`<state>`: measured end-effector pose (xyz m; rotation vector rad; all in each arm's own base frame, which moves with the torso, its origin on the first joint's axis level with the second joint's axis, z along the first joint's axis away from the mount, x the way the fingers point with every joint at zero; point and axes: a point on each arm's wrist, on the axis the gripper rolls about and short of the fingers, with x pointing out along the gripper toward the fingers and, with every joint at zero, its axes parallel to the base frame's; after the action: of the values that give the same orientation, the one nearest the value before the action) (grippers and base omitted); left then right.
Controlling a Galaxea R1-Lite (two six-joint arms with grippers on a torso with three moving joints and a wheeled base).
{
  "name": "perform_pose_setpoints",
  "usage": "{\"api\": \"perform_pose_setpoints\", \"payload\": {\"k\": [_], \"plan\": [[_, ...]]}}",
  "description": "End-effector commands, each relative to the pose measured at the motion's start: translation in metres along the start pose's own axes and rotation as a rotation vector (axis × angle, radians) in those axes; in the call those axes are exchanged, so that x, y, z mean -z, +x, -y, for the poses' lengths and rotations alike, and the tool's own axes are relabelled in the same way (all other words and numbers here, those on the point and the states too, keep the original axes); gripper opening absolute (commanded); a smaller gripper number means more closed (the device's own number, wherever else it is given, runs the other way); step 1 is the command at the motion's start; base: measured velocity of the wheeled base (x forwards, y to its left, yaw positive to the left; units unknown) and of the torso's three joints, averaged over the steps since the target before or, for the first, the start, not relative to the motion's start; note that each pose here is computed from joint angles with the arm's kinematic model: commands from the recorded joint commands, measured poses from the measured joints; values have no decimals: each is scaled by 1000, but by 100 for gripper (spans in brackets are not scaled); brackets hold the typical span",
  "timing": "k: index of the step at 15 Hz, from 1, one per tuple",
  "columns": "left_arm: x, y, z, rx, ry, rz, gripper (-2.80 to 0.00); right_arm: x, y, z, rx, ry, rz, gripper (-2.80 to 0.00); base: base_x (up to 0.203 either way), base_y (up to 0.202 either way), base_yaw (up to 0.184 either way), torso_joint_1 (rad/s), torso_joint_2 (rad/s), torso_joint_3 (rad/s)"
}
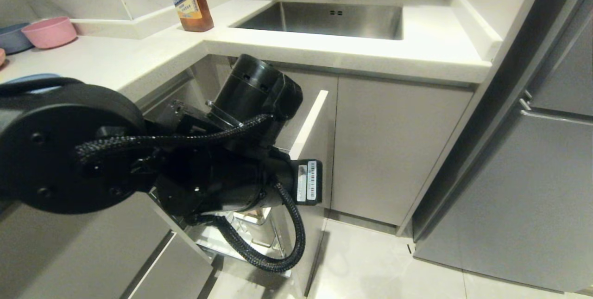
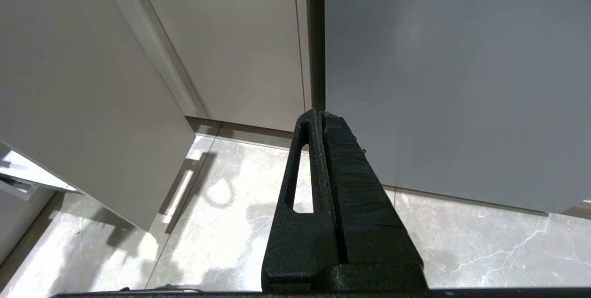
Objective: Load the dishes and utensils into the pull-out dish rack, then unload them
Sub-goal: Close the cupboard
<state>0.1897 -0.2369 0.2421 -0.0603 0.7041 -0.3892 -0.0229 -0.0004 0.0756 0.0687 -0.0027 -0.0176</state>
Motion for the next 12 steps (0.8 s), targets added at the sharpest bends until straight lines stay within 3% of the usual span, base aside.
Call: {"api": "perform_pose_setpoints", "payload": {"k": [1,9,12], "plan": [[3,10,1,-47,8,-5,-280,0,0,0,0,0,-1,-280,0,0,0,0,0,0],[-1,9,-1,-246,14,116,-280,0,0,0,0,0,-1,-280,0,0,0,0,0,0],[-6,8,-9,-317,15,122,-280,0,0,0,-1,0,-1,-280,0,0,0,0,0,0]]}}
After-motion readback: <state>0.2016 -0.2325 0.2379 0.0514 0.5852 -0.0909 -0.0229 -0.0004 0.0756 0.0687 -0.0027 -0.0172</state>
